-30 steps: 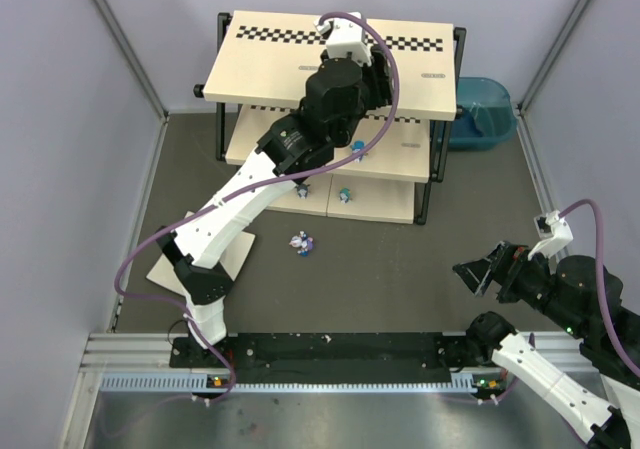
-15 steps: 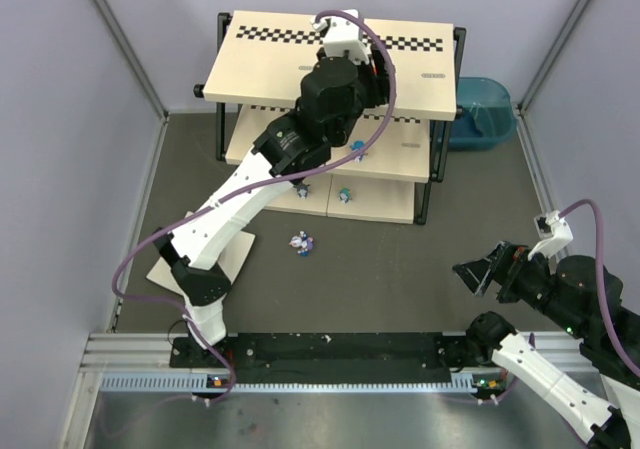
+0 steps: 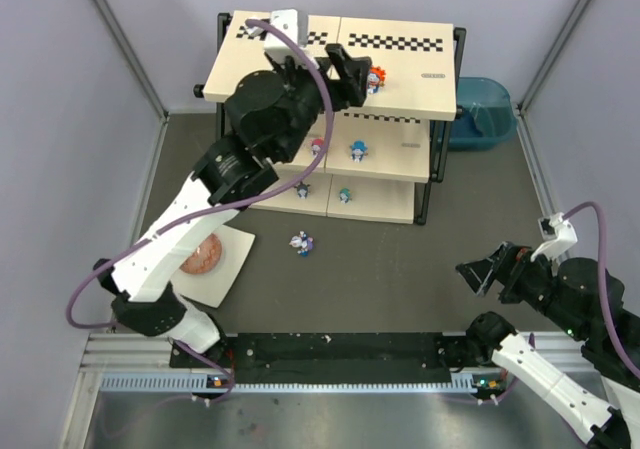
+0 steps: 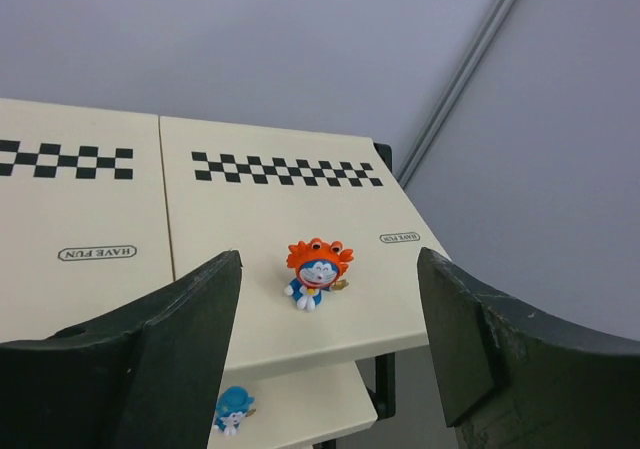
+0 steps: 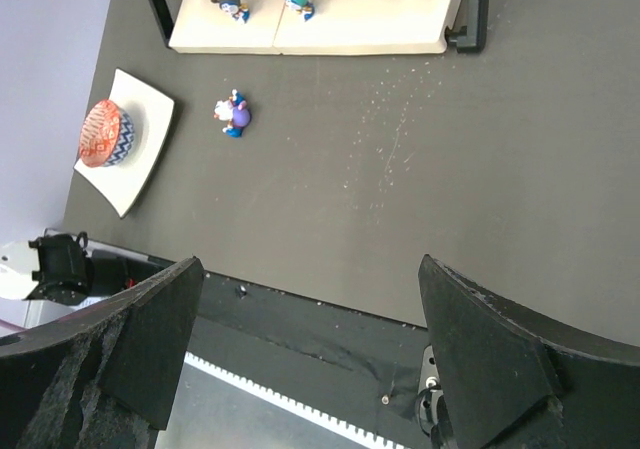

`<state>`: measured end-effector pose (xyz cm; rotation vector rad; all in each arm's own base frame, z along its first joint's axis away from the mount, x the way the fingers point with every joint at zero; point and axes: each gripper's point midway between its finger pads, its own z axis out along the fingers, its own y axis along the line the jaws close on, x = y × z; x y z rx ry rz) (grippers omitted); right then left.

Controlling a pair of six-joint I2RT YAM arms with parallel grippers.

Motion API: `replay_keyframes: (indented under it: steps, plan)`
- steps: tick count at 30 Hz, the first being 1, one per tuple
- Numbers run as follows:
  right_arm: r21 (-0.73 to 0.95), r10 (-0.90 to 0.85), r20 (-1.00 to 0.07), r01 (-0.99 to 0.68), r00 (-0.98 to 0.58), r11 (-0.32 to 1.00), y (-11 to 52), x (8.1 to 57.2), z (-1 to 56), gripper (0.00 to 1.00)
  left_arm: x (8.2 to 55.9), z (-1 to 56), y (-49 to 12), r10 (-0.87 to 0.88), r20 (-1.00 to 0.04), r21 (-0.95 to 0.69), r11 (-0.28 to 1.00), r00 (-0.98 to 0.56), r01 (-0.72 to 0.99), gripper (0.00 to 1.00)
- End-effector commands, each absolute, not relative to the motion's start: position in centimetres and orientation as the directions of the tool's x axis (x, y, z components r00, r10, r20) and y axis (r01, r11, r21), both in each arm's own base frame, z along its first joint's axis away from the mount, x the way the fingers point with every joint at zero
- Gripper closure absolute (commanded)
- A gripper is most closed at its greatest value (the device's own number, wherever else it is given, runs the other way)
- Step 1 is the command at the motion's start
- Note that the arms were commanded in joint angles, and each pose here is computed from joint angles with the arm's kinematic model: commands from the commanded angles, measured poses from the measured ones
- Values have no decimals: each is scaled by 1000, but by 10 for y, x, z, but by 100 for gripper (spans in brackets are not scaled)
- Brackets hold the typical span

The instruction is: Place and organize the plastic toys onto the shelf

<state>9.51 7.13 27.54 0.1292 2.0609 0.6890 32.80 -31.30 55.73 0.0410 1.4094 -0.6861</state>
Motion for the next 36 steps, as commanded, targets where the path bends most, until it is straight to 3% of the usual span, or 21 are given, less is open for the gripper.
replay_keyframes:
  steps: [1, 6, 15, 21, 26, 32, 36]
  plan:
    - [503, 360, -778, -168, -516, 848, 61, 96, 284, 10, 299, 580, -283, -435, -897, -336, 785, 76, 520, 24]
    - [495, 348, -784, -180, -513, 850, 63, 97, 285, 11, 267, 568, -250, -425, -902, -317, 775, 78, 546, 25]
    - [554, 257, -725, -318, -639, 769, 119, 104, 253, 18, 245, 398, -203, -315, -940, -340, 851, -129, 401, 26]
    - [612, 243, -681, -354, -691, 707, 155, 121, 218, 20, 224, 315, -172, -360, -901, -422, 857, -242, 297, 25]
    - [580, 212, -718, -401, -663, 709, 185, 151, 201, 21, 211, 285, -146, -430, -865, -486, 847, -260, 215, 24]
    - [358, -15, -818, -530, -575, 769, 262, 163, 180, 19, 208, 251, -133, -411, -858, -467, 874, -307, 135, 23]
    - [375, 43, -839, -517, -543, 769, 302, 190, 171, 26, 206, 236, -125, -420, -853, -468, 878, -309, 100, 23]
